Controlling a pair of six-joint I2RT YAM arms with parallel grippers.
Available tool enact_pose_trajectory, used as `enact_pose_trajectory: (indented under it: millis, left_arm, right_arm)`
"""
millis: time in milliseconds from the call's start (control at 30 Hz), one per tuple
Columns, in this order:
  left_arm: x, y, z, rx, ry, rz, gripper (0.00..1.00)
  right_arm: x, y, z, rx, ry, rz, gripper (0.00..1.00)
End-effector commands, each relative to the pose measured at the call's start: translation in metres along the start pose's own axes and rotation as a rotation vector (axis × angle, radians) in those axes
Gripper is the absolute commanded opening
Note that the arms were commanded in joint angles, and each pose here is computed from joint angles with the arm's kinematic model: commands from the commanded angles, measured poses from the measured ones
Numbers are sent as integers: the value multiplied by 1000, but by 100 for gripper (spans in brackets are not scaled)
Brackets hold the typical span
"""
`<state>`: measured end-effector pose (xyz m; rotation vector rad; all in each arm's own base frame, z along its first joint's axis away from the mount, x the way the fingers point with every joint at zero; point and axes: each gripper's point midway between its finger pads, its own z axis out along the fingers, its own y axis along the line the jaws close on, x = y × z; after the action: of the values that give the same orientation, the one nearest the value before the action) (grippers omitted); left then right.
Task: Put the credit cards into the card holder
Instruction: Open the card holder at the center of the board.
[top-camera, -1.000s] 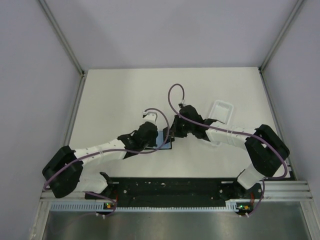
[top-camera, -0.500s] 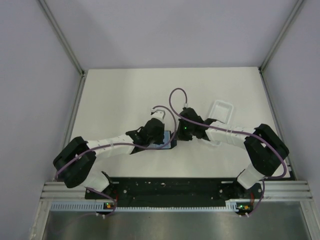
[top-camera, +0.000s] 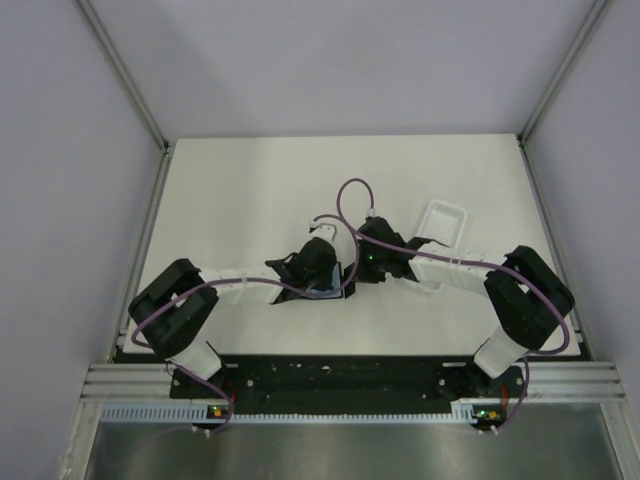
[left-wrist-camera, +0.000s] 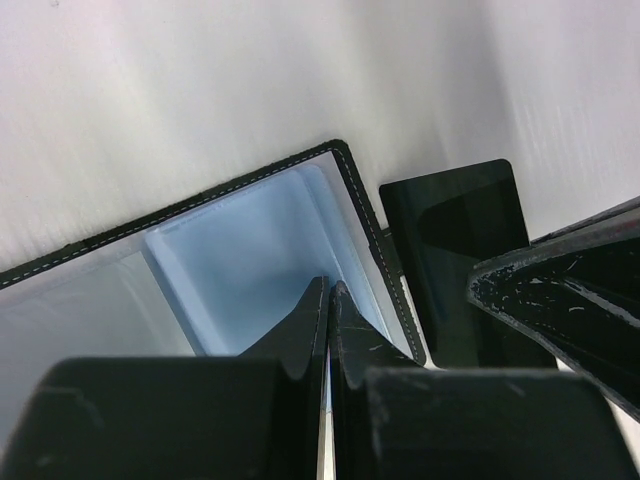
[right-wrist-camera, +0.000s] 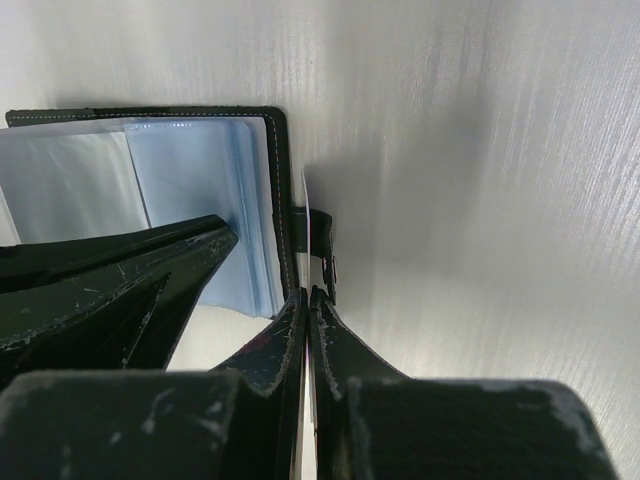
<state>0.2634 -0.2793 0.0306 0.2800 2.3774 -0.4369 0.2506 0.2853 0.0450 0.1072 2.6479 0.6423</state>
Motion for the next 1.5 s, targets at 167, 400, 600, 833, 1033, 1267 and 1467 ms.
enact_pose_trajectory:
  millis: [167, 400, 600, 833, 1033, 1267, 1467]
  left_arm:
    - [15, 27, -7, -84, 18, -29, 0]
    - [34, 59, -22, -153, 50, -61, 0]
    - [39, 73, -34, -196, 46, -72, 0]
    - [35, 74, -48, -179, 15, -87, 0]
    - [33, 74, -48, -184, 9, -81, 0]
    - [35, 72, -43, -175, 21, -88, 0]
    - [34, 70, -42, -170, 23, -89, 0]
  right_arm:
    - [-4, -19, 5, 72, -18, 1, 0]
    - [-3, -28, 6, 101, -16, 21, 0]
    - [-4, -30, 5, 110, -21, 24, 0]
    - [-9, -26, 0, 98, -35, 23, 0]
    - [-28, 3, -22, -47, -127, -14, 0]
    - [-45, 39, -56, -235, -217, -42, 0]
    - [-34, 73, -52, -390, -155, -14, 0]
